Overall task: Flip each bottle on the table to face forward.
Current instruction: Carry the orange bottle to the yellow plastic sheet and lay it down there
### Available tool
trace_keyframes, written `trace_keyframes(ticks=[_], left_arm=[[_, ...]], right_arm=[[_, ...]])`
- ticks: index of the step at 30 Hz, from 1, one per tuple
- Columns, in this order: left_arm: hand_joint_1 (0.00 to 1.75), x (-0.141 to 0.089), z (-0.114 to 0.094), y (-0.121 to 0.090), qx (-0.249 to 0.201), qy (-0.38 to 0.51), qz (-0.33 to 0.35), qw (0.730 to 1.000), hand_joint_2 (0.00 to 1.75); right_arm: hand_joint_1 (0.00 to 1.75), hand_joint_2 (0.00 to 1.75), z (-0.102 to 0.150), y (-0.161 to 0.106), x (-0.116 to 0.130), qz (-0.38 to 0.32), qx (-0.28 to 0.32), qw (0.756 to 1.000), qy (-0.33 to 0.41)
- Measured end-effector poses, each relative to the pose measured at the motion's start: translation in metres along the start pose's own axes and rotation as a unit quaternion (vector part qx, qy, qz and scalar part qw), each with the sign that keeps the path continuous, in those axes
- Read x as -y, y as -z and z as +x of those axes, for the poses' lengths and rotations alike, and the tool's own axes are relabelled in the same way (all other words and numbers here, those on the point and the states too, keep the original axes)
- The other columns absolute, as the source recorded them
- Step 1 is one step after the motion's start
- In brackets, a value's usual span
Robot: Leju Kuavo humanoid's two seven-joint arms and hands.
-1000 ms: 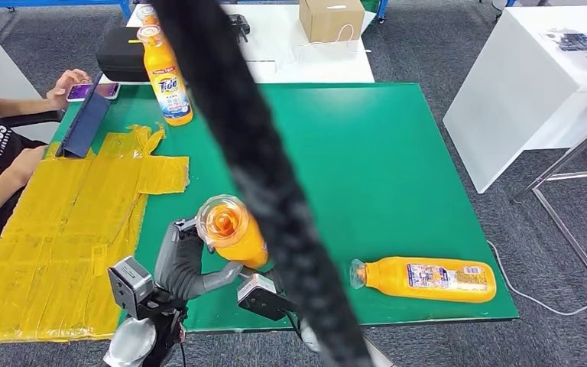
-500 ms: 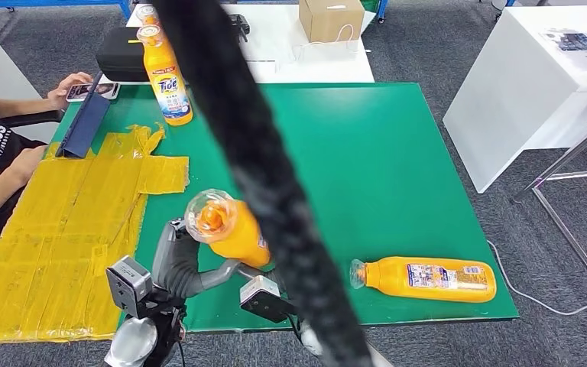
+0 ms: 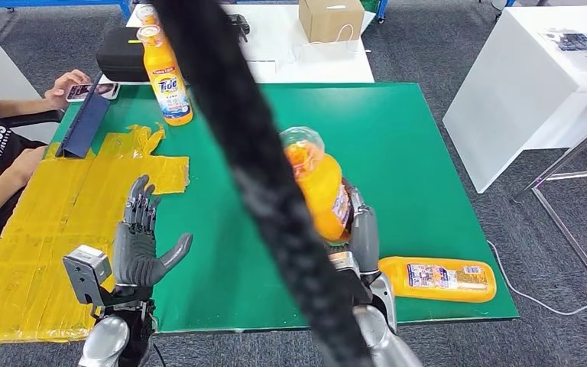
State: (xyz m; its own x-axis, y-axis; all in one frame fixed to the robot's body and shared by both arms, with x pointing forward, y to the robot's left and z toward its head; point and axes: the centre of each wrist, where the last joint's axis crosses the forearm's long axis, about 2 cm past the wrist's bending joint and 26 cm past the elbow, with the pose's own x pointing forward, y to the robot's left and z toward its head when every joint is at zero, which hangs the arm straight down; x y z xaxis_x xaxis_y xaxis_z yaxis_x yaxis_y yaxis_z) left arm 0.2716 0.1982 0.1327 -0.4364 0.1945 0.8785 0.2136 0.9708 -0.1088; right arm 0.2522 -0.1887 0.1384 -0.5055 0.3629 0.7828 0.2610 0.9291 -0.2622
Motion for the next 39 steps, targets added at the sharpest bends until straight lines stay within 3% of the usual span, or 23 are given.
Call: trace_keyframes(ticks=[15,21,28,39], left_arm=[[0.00,0.002,-0.001,-0.002,-0.012,-0.041,-0.030,0.999,1.75],[0.00,0.011,0.001,0.002,-0.007,-0.055,-0.069,0.996,1.75],[0.00,0.024,0.003,0.007,-0.003,-0.052,-0.092,0.994,1.75],[0.00,0.024,0.000,0.002,-0.006,-0.054,-0.091,0.994,1.75]], right_arm=[[1.75,1.75,-0.015,0.000,0.001,0.043,-0.030,0.999,-0.002],[1.75,1.75,-0.019,0.004,-0.032,0.143,-0.032,0.989,0.000],[1.75,1.75,-0.002,-0.004,-0.078,0.256,0.011,0.967,-0.012],[1.75,1.75,0.014,-0.009,-0.096,0.311,0.050,0.949,-0.013]])
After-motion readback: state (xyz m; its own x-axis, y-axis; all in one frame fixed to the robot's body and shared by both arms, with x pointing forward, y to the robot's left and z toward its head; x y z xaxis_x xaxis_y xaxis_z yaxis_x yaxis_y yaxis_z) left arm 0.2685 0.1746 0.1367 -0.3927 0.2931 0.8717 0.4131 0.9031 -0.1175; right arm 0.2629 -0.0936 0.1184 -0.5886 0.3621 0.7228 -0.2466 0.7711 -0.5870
